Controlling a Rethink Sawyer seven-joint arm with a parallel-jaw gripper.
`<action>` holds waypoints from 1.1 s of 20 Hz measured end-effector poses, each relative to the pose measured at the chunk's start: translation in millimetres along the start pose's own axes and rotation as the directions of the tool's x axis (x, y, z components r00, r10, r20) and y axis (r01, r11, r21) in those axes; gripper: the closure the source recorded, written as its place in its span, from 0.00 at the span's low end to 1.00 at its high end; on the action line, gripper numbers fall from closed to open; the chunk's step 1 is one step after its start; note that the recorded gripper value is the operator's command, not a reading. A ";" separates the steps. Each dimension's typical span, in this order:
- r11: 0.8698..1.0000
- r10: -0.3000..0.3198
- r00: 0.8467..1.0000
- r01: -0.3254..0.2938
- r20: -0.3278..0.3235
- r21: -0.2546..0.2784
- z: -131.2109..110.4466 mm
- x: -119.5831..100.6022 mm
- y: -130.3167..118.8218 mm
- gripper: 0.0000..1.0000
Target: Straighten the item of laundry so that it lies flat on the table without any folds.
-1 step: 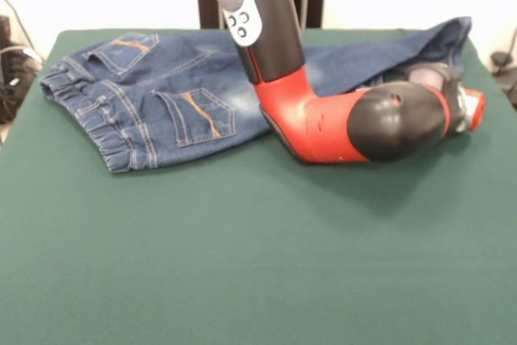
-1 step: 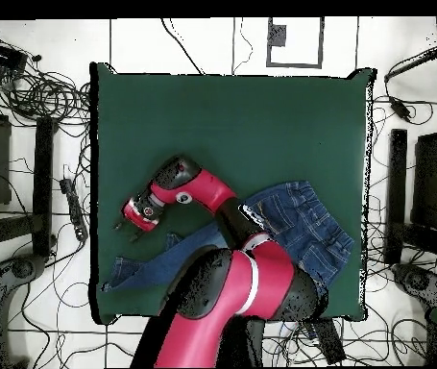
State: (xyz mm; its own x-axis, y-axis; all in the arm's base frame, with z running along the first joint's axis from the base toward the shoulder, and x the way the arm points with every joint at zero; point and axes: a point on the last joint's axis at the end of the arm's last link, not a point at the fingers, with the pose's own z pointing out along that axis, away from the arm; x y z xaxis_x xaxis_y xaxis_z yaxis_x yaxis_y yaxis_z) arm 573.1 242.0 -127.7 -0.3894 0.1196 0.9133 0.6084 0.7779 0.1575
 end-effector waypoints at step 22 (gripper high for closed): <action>0.935 -0.124 0.702 -0.153 0.701 0.320 41.1 84.5 49.3 0.00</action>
State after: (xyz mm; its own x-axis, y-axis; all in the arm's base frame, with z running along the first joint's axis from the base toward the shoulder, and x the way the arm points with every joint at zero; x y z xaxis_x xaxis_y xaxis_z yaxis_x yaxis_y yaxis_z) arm 541.8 315.8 -58.2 -0.8337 0.4198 0.3587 0.4076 0.9061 -0.1129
